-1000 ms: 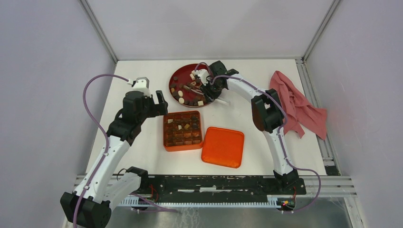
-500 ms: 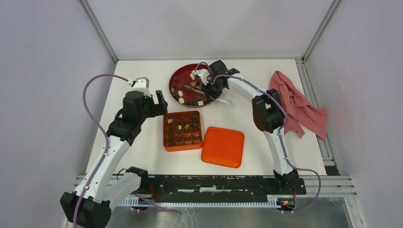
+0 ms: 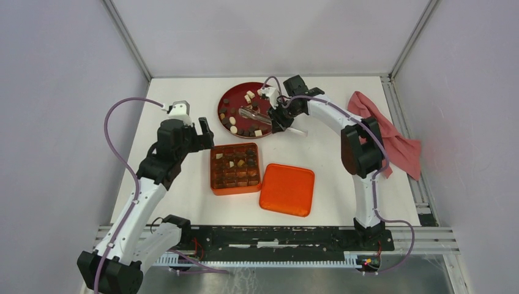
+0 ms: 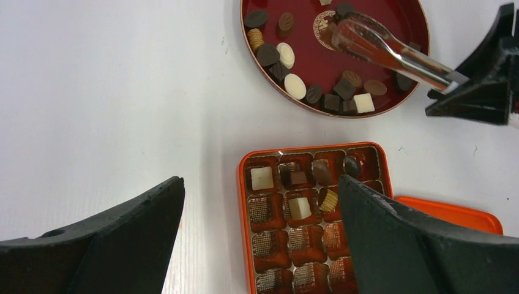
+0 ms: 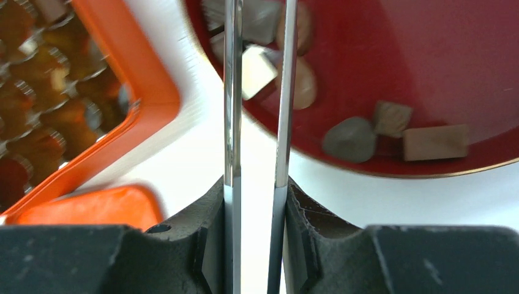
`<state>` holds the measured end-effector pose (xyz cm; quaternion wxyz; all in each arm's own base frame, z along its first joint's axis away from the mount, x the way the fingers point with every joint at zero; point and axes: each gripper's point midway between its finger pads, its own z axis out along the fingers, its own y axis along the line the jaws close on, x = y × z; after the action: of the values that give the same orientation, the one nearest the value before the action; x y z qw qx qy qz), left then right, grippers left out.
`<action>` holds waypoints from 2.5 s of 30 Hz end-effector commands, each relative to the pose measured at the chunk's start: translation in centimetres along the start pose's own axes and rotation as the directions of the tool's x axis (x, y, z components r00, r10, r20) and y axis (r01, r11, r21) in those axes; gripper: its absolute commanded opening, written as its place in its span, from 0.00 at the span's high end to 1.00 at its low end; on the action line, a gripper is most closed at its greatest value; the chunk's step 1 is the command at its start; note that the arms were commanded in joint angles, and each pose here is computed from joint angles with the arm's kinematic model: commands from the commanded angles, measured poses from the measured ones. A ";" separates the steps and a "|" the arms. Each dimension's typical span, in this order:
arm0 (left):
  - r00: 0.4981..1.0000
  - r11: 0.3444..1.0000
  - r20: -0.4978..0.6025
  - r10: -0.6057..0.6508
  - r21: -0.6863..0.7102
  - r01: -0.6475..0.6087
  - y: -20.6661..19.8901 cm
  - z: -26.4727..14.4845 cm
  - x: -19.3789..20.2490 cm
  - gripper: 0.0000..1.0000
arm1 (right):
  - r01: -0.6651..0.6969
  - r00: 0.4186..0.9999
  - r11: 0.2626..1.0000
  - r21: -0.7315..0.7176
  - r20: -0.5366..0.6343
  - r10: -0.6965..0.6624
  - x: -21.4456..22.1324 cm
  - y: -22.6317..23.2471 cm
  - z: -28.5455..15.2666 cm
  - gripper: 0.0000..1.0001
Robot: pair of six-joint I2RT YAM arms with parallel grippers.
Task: Pack the chocolate
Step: Place the fake chocolate in the packing box.
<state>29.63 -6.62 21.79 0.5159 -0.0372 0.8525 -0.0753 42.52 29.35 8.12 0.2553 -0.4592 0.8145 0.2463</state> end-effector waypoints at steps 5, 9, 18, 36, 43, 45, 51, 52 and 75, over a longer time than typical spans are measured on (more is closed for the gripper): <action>0.991 0.997 0.132 0.013 -0.072 -0.004 1.6 -1.7 -2.5 0.00 | 0.217 0.960 0.957 -0.191 0.219 -0.175 -2.2 8.1 -5.3 1.00; 0.984 0.994 0.181 0.001 -0.111 0.020 2.4 -2.5 -3.2 0.00 | 0.313 0.935 0.921 -0.233 0.247 -0.256 -0.7 12.0 -5.4 1.00; 0.972 0.986 0.233 -0.008 -0.162 0.047 3.6 -3.5 -3.9 0.00 | 0.385 0.920 0.888 -0.250 0.184 -0.347 -0.6 16.6 -1.9 1.00; 0.976 0.986 0.217 -0.002 -0.160 0.038 3.5 -3.2 -3.6 0.00 | 0.400 0.915 0.889 -0.221 0.042 -0.401 1.7 16.4 1.2 0.93; 0.976 0.987 0.218 -0.001 -0.158 0.037 3.4 -3.2 -3.7 0.00 | 0.418 0.906 0.889 -0.187 0.021 -0.422 1.2 16.4 1.1 0.82; 0.976 0.987 0.217 -0.001 -0.157 0.036 3.4 -3.2 -3.7 0.00 | 0.426 0.902 0.889 -0.170 0.007 -0.431 1.1 16.3 1.2 0.81; 0.976 0.987 0.217 -0.001 -0.157 0.036 3.4 -3.2 -3.7 0.00 | 0.432 0.897 0.889 -0.152 -0.032 -0.441 1.3 16.0 1.3 0.73; 0.976 0.987 0.217 -0.001 -0.157 0.036 3.4 -3.2 -3.6 0.00 | 0.433 0.896 0.889 -0.149 -0.034 -0.442 1.3 15.9 1.3 0.73; 0.977 0.988 0.214 -0.001 -0.151 0.034 3.3 -3.2 -3.6 0.00 | 0.446 0.893 0.879 -0.171 0.013 -0.450 0.0 17.0 0.1 0.60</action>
<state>28.06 -2.74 24.81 0.5815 -0.0962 0.8077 -0.0152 27.34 35.59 7.88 0.2198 -0.6535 0.6888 0.2241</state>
